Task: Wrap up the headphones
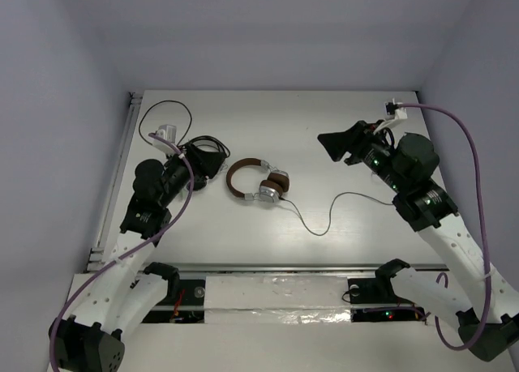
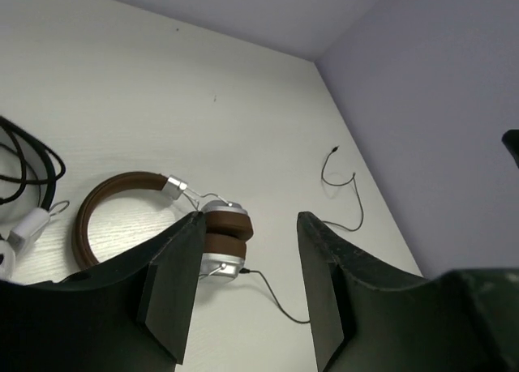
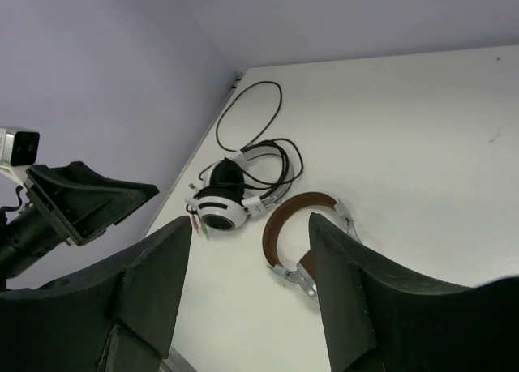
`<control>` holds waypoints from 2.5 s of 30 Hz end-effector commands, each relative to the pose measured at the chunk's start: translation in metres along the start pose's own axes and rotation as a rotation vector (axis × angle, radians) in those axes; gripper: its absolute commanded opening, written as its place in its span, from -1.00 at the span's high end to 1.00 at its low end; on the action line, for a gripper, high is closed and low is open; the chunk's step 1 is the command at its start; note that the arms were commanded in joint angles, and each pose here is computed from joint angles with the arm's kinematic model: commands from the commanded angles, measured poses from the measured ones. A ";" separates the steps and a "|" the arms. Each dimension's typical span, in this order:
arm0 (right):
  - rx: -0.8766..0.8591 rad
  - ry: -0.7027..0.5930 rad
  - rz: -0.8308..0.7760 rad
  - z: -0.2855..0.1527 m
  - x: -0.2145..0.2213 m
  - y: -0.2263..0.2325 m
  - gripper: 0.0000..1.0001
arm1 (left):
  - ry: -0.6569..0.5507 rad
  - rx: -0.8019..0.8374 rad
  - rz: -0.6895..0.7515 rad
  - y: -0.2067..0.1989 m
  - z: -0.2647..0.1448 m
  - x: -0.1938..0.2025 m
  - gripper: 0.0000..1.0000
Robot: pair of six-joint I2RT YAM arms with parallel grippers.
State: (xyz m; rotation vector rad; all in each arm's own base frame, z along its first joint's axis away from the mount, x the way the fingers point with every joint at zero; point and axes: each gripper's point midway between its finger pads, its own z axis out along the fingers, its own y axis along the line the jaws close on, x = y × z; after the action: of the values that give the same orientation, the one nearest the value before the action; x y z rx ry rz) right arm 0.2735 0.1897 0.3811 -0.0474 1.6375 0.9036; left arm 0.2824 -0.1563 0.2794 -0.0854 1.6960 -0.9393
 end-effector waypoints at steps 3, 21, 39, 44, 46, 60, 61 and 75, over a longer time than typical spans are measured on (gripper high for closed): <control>0.077 -0.018 0.005 -0.009 0.007 -0.018 -0.18 | 0.010 -0.103 0.003 0.016 0.003 -0.004 0.10; 0.049 0.079 0.053 0.002 0.059 -0.035 0.70 | 0.140 -0.673 0.167 0.080 0.007 0.065 1.00; -0.073 0.175 0.068 0.003 0.089 -0.021 -0.08 | 0.360 -0.778 0.258 0.134 0.078 0.144 0.09; -0.079 0.168 0.066 0.001 0.087 -0.019 -0.08 | 0.384 -0.804 0.298 0.151 0.092 0.155 0.06; -0.079 0.168 0.066 0.001 0.087 -0.019 -0.08 | 0.391 -0.822 0.308 0.158 0.095 0.157 0.06; -0.072 0.154 0.060 0.000 0.084 -0.020 -0.08 | 0.395 -0.722 0.322 0.172 0.119 0.166 0.27; -0.068 0.157 0.062 0.000 0.085 -0.021 -0.08 | 0.404 -0.714 0.317 0.173 0.118 0.170 0.33; -0.045 0.186 0.054 0.007 0.094 -0.029 0.48 | 0.332 -0.500 0.143 0.098 0.110 0.116 1.00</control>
State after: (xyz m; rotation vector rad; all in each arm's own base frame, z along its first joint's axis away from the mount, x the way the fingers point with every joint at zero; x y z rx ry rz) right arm 0.2629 0.2090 0.2796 -0.0926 1.8290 0.9936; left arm 0.3757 -0.1929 0.0399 -0.0990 2.3168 -0.1619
